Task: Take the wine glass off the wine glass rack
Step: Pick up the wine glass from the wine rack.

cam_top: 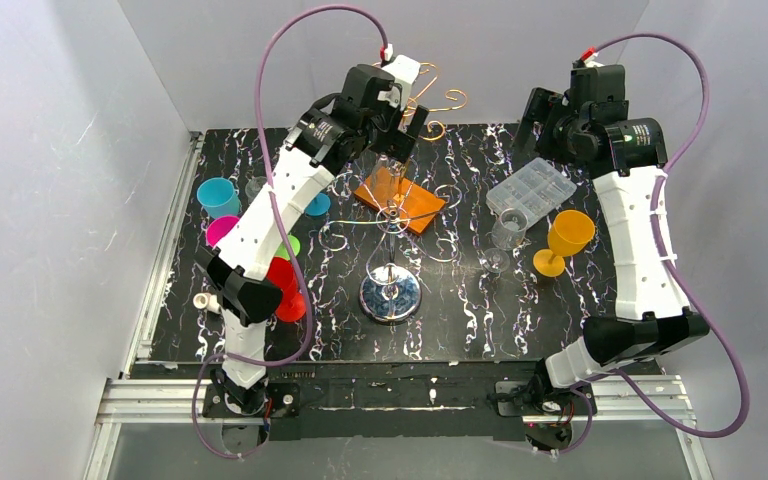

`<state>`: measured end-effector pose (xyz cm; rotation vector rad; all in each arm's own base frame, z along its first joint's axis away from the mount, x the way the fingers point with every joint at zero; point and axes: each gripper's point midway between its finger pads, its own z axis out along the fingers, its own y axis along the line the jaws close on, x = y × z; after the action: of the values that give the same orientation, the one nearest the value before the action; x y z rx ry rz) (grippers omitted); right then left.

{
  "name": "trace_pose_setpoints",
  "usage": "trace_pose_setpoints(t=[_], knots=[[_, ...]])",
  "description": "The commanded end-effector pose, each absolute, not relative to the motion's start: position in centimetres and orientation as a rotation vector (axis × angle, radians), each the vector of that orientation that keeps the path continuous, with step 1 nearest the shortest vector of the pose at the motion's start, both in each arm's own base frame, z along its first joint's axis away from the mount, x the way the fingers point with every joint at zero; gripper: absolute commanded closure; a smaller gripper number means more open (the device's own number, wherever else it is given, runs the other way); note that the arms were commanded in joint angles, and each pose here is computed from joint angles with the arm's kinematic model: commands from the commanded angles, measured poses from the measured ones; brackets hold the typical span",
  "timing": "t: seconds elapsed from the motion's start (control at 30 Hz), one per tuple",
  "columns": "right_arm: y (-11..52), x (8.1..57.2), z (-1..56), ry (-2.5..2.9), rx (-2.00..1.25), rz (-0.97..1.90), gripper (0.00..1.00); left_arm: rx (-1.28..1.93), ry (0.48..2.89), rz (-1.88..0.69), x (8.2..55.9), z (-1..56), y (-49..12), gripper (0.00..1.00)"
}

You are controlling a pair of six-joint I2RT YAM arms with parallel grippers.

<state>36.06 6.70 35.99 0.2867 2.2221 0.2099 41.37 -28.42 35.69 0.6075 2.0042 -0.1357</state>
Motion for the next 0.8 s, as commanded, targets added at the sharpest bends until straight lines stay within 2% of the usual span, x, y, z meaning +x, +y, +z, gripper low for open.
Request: trace_pose_setpoints(t=[0.0, 0.33, 0.77], knots=[[7.0, 36.6, 37.7, 2.148, 0.282, 0.237, 0.02, 0.579, 1.942, -0.129, 41.2, 38.2, -28.0, 0.06], [7.1, 36.6, 37.6, 2.145, 0.279, 0.240, 0.02, 0.571, 1.932, -0.111, 41.4, 38.5, -27.8, 0.28], [7.0, 36.7, 37.4, 2.152, 0.273, 0.232, 0.02, 0.520, 1.862, -0.108, 40.9, 41.7, -26.7, 0.54]])
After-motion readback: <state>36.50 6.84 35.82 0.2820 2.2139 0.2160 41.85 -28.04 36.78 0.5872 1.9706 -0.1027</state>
